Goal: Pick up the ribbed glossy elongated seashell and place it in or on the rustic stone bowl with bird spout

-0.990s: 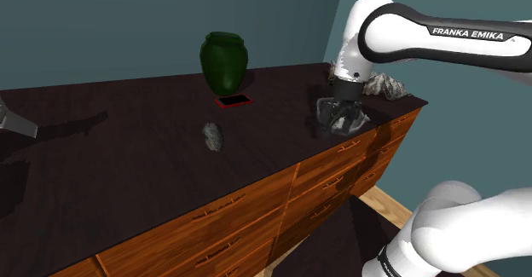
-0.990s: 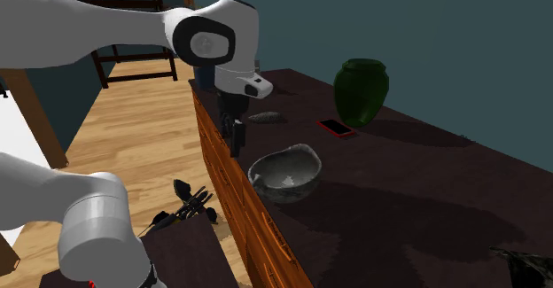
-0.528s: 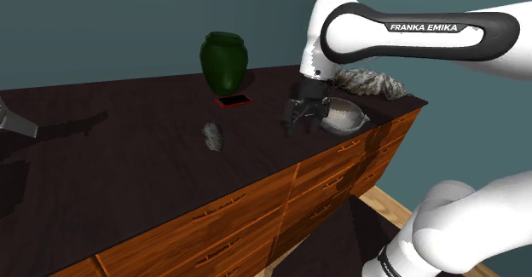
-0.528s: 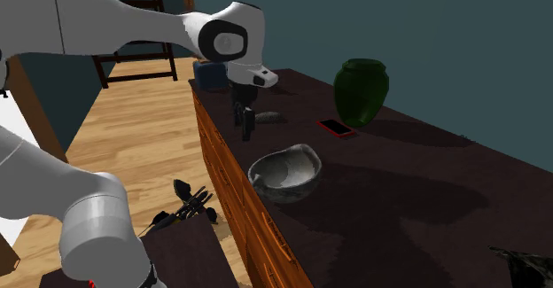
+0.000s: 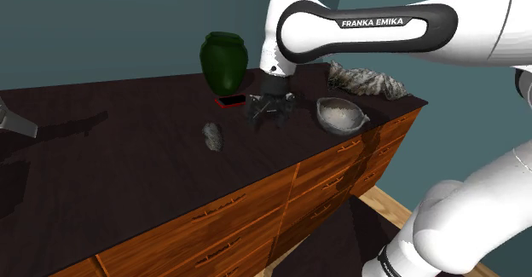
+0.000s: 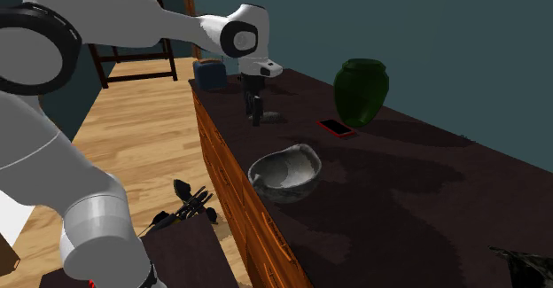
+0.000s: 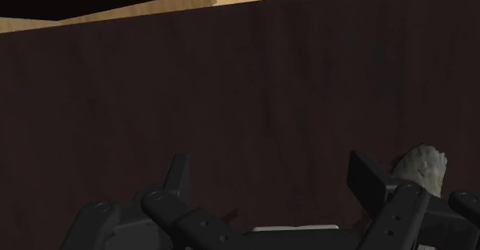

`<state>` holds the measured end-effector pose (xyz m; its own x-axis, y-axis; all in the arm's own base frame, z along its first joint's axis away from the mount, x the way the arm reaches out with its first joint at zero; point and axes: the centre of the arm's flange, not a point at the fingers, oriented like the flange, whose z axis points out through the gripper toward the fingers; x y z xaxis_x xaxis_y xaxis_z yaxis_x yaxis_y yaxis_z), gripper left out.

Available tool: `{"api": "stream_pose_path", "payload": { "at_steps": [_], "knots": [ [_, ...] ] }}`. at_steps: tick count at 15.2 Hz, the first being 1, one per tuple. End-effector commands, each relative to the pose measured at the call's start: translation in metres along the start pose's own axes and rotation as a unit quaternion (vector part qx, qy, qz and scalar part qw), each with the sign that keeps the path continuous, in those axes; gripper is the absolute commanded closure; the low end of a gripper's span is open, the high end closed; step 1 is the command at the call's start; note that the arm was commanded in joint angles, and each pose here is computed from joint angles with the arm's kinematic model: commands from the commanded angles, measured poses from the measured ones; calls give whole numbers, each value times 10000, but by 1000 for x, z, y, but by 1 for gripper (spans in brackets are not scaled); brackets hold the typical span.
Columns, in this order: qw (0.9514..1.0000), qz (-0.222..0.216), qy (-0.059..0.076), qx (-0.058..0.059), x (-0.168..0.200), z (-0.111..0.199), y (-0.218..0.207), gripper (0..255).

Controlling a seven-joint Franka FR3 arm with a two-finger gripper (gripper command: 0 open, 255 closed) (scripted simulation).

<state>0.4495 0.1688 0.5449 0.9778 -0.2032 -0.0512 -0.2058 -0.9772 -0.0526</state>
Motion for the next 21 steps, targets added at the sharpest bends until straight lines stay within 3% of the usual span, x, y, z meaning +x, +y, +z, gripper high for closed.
{"api": "stream_pose_path", "payload": {
  "at_steps": [1, 10, 18, 21],
  "knots": [
    [10000, 73, 60, -7, 14, 3, -23, 0],
    [9988, 366, 328, -71, 78, 8, -120, 0],
    [9987, 375, 337, -73, 83, 48, -122, 0],
    [9987, 375, 337, -73, 83, 48, -122, 0]
  ]
}}
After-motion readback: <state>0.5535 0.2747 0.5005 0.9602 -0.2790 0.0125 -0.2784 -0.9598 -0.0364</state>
